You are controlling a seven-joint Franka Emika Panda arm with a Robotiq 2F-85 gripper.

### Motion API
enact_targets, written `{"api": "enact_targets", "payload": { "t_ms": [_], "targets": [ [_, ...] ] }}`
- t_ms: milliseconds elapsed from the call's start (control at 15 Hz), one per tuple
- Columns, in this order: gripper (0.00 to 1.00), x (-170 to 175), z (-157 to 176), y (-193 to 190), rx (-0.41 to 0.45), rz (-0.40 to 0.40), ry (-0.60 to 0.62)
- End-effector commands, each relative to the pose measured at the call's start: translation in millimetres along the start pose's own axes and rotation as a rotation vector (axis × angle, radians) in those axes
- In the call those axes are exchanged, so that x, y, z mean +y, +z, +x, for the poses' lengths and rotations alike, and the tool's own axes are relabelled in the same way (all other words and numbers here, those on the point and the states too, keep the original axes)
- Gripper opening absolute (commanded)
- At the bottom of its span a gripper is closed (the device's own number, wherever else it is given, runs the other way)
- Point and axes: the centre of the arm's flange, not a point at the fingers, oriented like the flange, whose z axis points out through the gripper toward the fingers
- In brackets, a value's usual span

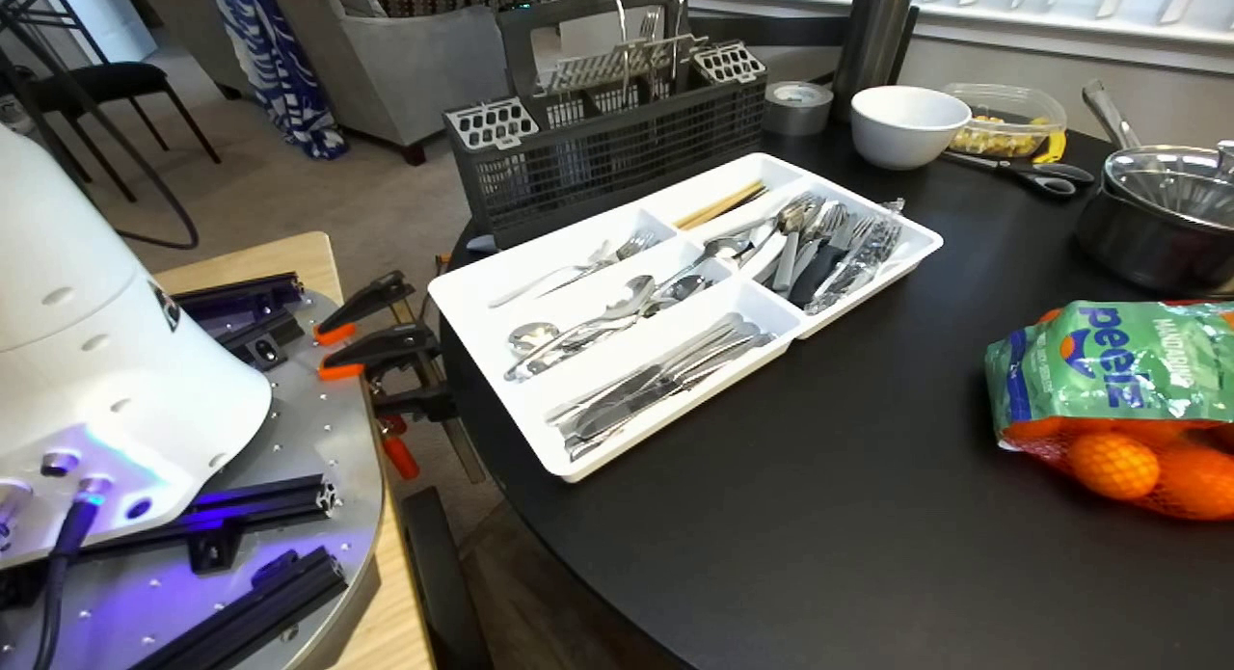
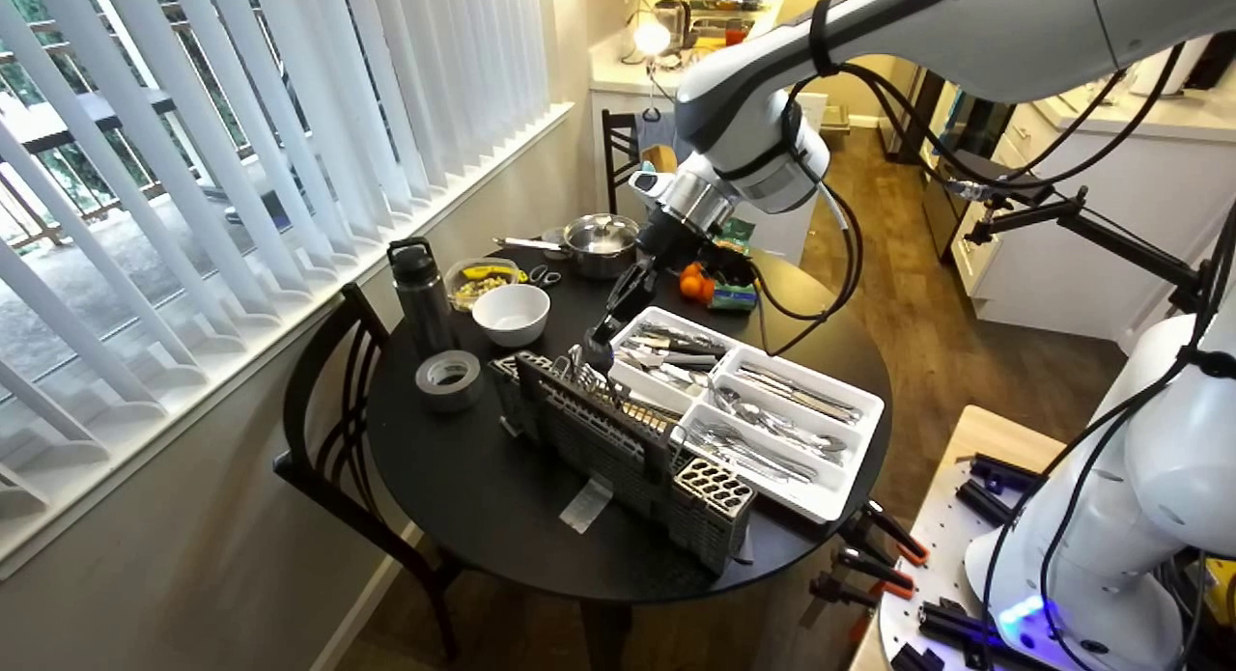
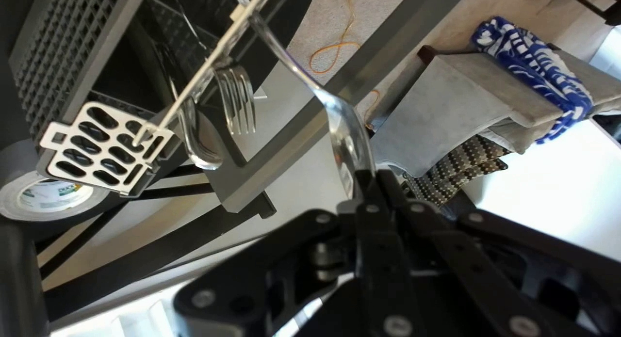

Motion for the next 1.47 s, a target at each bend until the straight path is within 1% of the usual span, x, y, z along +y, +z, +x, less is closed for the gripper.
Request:
{"api": "enact_targets", "payload": {
  "t_ms": [0,67,133,267,400,467,533,667,1000,1133,1200,1267,1400],
  "targets": [
    [0.02,-11.1,-7.7,-3.7,-0.028,-0.083,0.082],
    [0.02,-11.7,-9.0,-4.5,-0.036,-0.097,0.089],
    [0.02,-13.6,-8.9,-5.5,-0.030,-0.089,0.070],
    [0.03,-18.2,-8.1,-5.2,-0.016,-0.053,0.011],
    [0.03,-20.3,-8.3,-3.6,-0.037,-0.030,-0.025],
    [0.02,-23.3,-11.1,-3.1,-0.086,0.015,-0.057],
    [0.02,-26.8,-15.5,-3.0,-0.143,0.044,-0.094],
    [0.02,-29.7,-23.1,-4.7,-0.263,0.027,-0.114],
    [0.02,-28.2,-20.1,-11.3,-0.504,-0.049,-0.231],
    [0.02,-28.5,-21.6,-11.2,-0.566,-0.052,-0.284],
    [0.02,-28.9,-21.0,-11.5,-0.579,-0.046,-0.313],
    [0.02,-29.6,-19.8,-12.0,-0.587,-0.042,-0.333],
    [0.02,-33.6,-15.9,-13.2,-0.558,-0.034,-0.364]
  ]
}}
